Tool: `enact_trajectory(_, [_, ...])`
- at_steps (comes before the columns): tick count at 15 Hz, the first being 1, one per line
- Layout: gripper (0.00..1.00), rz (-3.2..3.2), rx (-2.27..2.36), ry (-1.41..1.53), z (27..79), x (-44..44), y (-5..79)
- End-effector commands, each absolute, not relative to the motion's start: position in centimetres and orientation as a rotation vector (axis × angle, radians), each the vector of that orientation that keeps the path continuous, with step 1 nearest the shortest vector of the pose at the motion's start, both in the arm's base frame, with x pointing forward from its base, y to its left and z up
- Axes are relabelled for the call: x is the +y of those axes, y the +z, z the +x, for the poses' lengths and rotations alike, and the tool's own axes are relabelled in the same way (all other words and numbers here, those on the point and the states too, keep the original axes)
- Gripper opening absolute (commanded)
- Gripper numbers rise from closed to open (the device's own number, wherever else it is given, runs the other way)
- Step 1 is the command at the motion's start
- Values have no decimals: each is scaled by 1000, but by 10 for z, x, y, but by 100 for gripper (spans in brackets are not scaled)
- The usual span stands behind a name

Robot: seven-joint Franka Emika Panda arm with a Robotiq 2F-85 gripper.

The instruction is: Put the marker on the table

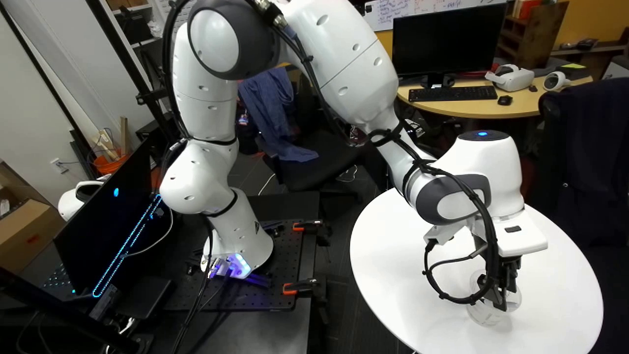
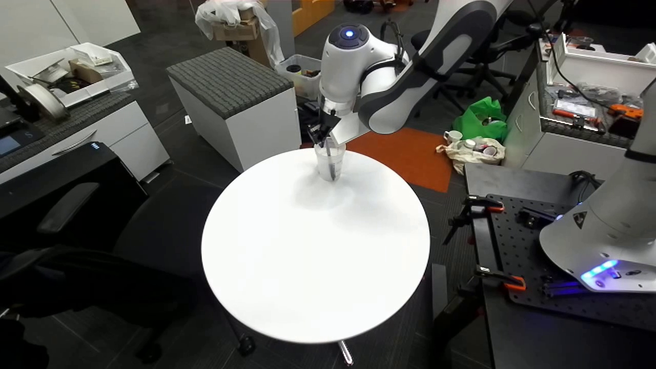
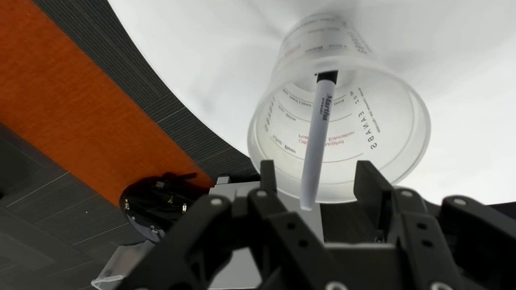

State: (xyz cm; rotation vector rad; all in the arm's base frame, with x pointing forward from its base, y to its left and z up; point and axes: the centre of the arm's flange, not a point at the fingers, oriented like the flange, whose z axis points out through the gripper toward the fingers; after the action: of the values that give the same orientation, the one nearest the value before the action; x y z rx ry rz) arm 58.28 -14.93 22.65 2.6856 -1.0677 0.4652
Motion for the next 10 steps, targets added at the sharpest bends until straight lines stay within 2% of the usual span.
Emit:
enact_trajectory(1, [53,2677,-1041,438,592,-150,227])
enact_trajectory(4, [46,2674,-1045,433,593,-150,225])
enact_trajectory(5, [40,2674,-1045,432,593,-150,225])
enact_trajectory(6, [42,2674,-1045,434,594,-150,224])
enact_trajectory(10, [39,2674,-1039,428,595,-150,223])
